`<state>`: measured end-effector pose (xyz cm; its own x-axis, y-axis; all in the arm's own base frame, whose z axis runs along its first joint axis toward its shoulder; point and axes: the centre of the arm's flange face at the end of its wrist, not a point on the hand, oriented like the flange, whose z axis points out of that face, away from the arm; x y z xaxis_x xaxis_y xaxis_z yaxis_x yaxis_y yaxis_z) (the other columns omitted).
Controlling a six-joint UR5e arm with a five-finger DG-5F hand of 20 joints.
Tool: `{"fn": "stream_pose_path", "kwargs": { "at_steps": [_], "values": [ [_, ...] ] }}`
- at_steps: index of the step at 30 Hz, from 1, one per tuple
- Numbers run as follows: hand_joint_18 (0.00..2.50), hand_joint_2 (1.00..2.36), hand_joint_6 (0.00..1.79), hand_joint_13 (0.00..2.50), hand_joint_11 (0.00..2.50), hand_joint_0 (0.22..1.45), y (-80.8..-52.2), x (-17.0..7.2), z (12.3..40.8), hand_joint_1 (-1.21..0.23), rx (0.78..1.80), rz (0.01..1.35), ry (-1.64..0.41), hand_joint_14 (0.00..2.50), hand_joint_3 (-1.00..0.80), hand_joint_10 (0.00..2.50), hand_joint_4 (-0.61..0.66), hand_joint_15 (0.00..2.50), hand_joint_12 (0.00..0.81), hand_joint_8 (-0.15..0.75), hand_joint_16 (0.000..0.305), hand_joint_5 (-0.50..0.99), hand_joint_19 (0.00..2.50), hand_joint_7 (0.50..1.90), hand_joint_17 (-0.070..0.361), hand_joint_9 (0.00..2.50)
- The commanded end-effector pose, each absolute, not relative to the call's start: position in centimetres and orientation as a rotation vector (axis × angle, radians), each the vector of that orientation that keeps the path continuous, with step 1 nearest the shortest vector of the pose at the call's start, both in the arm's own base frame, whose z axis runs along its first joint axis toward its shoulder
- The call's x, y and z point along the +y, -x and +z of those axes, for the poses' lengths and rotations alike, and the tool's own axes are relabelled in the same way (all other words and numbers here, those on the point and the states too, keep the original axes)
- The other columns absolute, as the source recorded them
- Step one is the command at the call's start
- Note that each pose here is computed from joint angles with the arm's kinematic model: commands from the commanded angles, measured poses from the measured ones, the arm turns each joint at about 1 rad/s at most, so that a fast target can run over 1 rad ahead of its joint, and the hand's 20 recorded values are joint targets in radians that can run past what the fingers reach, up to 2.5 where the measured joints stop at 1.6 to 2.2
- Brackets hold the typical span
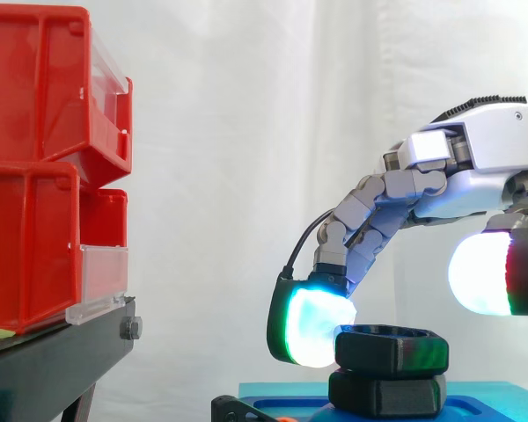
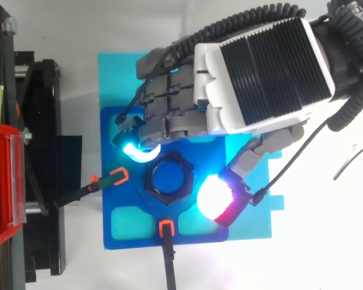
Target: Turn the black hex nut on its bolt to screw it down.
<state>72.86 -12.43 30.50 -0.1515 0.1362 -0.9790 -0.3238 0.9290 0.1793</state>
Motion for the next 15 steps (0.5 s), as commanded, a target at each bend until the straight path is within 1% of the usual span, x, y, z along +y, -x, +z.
{"fn": "stream_pose_path", "kwargs": {
  "at_steps": [1,6,8,11,15],
  "values": [
    [0.6,1.0,0.84,0.74,0.55,0.43,-72.79,-12.74,30.51,-0.42,1.677,0.404,0.144,0.01,-0.5,0.01,0.32,0.25,0.384,0.36,0.047,-0.2,0.24,0.6,0.106,0.71],
    [0.6,1.0,0.81,0.74,0.54,0.43,-72.68,-12.96,30.51,-0.42,1.676,0.41,0.15,0.01,-0.5,0.01,0.32,0.25,0.386,0.36,0.047,-0.2,0.25,0.61,0.106,0.71],
    [0.6,1.0,0.76,0.74,0.54,0.43,-72.72,-12.96,30.54,-0.42,1.673,0.411,0.149,0.01,-0.5,0.01,0.32,0.25,0.385,0.36,0.047,-0.2,0.25,0.65,0.107,0.71],
    [0.6,1.0,0.68,0.74,0.54,0.43,-72.83,-12.95,30.63,-0.42,1.663,0.412,0.151,0.01,-0.5,0.01,0.32,0.25,0.386,0.361,0.047,-0.19,0.25,0.76,0.106,0.71],
    [0.6,1.0,0.62,0.74,0.53,0.43,-73.37,-12.67,31.06,-0.42,1.617,0.43,0.154,0.01,-0.5,0.01,0.33,0.26,0.385,0.36,0.047,-0.18,0.25,0.85,0.107,0.71]
  ]
}}
